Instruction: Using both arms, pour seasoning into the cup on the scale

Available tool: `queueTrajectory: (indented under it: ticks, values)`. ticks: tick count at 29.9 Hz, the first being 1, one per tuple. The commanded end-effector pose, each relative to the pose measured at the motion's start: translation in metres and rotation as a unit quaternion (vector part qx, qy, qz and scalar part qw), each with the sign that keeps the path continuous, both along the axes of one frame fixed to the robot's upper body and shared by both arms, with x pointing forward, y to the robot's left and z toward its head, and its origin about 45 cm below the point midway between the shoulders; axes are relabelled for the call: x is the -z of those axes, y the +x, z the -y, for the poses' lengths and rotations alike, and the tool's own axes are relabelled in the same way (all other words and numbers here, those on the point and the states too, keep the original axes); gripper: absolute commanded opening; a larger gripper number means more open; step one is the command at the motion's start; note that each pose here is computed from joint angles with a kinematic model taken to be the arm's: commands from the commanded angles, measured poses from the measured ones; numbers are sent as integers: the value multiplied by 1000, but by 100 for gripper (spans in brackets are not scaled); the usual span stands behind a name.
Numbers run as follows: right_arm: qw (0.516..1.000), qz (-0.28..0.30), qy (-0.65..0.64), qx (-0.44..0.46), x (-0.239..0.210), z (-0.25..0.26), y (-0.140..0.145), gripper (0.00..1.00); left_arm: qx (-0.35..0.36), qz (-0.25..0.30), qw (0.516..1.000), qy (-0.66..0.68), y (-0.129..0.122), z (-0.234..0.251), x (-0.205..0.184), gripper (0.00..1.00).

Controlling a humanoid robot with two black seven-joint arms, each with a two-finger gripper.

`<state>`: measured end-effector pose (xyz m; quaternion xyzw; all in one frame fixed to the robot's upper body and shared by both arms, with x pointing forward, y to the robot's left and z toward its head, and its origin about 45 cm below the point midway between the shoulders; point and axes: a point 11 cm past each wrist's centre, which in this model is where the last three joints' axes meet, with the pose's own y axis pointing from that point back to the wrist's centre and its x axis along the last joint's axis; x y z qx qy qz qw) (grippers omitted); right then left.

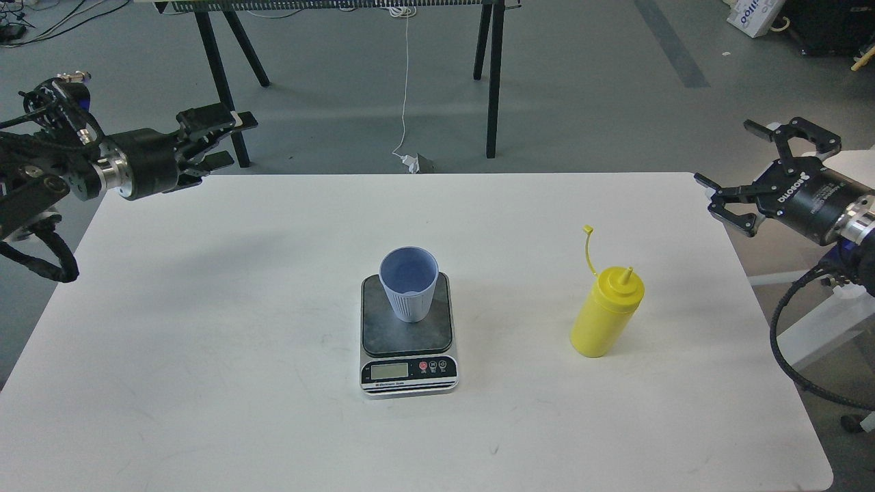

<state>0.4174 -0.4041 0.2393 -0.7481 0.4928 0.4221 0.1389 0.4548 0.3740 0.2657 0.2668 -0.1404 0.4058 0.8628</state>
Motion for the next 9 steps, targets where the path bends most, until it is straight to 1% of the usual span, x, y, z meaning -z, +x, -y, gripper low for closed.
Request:
queueTrajectory:
  ticks: [1,5,7,9]
  values:
    - [1000,-1,10,-11,3,-20,12,95,-38,21,998,-44,5,-14,-14,99]
    - [1000,-16,20,-14,20,-33,13,95,-72,32,993,-85,7,-27,-22,99]
    - [999,-30,23,-2,32,-31,13,96,-87,37,991,-94,6,-37,-25,99]
    - [999,-34,25,7,36,-27,12,96,-98,42,989,-101,6,-44,-30,99]
